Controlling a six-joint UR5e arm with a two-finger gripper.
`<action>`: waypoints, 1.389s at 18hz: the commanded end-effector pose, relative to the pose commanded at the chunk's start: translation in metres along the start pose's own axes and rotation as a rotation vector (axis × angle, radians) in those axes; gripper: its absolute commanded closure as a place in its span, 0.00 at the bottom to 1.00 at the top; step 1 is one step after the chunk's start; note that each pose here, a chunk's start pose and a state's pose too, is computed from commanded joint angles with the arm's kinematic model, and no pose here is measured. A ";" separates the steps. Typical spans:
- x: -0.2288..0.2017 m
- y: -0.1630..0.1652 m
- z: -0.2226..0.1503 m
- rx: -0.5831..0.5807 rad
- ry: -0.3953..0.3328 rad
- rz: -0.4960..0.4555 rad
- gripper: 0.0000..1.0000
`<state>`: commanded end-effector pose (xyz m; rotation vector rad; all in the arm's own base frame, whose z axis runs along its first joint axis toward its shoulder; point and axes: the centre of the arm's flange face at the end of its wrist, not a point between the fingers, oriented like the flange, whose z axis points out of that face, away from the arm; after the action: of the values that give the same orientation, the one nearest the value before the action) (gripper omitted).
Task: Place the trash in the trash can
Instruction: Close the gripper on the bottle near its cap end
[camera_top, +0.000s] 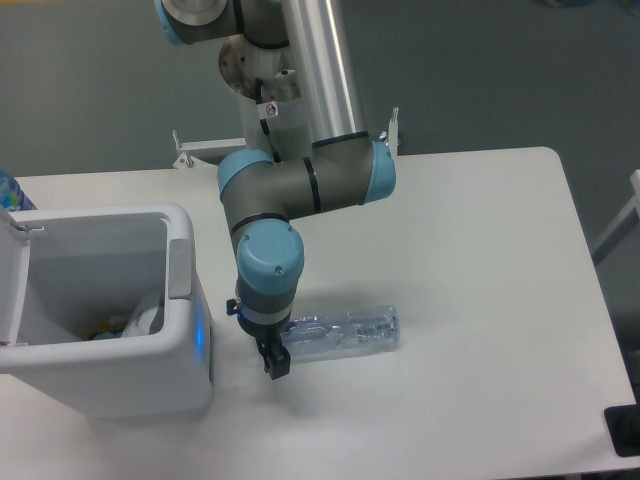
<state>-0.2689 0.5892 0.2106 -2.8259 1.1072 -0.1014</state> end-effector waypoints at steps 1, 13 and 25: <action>0.001 0.000 0.005 -0.001 0.006 0.001 0.00; 0.003 0.001 0.010 -0.015 0.013 0.001 0.12; 0.000 0.003 0.007 -0.037 0.005 -0.003 0.27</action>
<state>-0.2696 0.5875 0.2033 -2.8609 1.1177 -0.0892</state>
